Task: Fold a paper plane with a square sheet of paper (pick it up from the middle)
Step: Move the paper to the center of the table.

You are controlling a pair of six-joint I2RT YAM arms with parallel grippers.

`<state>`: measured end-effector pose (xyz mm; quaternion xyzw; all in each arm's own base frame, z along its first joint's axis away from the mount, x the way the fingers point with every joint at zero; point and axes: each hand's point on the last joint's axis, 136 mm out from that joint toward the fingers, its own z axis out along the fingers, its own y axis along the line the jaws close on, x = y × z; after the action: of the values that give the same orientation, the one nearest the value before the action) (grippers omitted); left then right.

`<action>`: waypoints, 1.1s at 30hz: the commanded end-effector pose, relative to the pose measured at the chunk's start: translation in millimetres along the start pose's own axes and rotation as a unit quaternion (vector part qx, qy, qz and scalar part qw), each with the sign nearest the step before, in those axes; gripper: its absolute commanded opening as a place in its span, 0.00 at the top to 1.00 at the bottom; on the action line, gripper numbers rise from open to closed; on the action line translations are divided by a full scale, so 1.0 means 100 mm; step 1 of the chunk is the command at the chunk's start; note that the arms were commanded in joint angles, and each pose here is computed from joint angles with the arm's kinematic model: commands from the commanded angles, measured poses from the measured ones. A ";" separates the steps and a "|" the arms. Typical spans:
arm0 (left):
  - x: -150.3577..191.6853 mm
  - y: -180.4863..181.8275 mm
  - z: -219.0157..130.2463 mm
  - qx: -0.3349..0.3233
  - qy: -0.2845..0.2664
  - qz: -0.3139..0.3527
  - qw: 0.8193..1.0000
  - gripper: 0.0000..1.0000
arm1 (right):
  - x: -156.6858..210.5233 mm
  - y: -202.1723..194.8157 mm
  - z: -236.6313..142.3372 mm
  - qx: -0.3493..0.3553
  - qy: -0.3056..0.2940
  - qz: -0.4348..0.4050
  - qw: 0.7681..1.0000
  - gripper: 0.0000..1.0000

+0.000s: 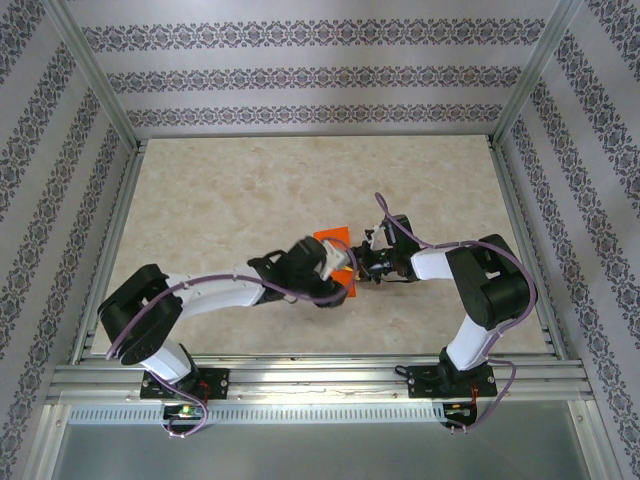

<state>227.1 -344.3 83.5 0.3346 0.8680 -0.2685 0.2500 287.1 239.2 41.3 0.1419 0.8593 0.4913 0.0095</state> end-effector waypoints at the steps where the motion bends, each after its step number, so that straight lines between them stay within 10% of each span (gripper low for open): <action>1: -0.06 0.15 0.06 -0.102 -0.009 0.092 0.990 0.49 | -0.08 0.12 -0.03 -0.019 -0.003 -0.011 1.000 0.71; 18: 0.02 0.14 0.46 -0.230 0.042 0.208 0.950 0.43 | -0.08 0.12 -0.05 -0.019 -0.005 -0.006 1.000 0.71; 33: -0.01 0.11 0.42 -0.221 0.031 0.210 0.952 0.71 | -0.09 0.11 -0.06 -0.015 -0.007 -0.005 1.000 0.71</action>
<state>249.5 -365.3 44.0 0.4495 0.8266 -0.0037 0.3385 288.3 238.2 42.8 0.1436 0.8571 0.4947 0.0087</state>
